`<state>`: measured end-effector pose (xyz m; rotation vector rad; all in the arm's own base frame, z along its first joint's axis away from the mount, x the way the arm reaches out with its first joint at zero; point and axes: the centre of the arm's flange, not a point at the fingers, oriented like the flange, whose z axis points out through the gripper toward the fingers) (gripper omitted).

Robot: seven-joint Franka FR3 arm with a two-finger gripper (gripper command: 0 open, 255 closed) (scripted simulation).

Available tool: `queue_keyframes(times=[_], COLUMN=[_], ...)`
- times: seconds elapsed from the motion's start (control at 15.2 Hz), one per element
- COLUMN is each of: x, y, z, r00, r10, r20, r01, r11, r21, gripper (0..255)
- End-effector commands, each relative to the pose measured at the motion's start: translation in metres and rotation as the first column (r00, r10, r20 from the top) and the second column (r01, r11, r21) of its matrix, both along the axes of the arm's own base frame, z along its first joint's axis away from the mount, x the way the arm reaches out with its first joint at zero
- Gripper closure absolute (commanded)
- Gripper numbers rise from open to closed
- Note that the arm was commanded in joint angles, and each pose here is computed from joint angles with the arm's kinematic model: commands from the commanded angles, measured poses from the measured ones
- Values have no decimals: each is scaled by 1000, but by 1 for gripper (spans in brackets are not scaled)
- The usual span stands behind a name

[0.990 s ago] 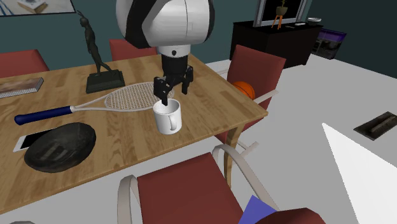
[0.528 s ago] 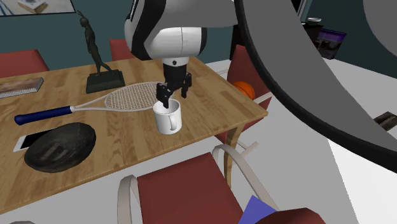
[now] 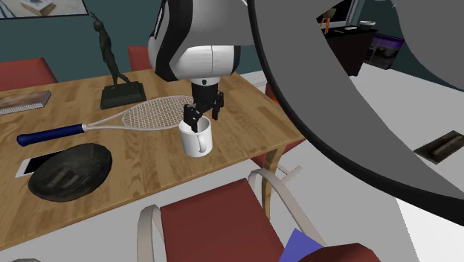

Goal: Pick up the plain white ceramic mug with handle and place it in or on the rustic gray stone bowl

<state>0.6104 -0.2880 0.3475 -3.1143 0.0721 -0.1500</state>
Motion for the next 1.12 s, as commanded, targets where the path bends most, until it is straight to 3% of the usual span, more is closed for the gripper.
queue_keyframes(times=[0.0,0.13,0.2,0.79,1.06], x=[0,0,0,0,0], y=[0,0,0,0,0], z=[0,0,0,0,21], r00=[1000,1000,1000,1000,1000], r10=[0,0,0,0,0], r20=[0,0,0,0,0], r01=[0,0,0,0,0], r11=[1000,1000,1000,1000,1000], r21=[0,0,0,0,0], gripper=[0,0,255,255,255])
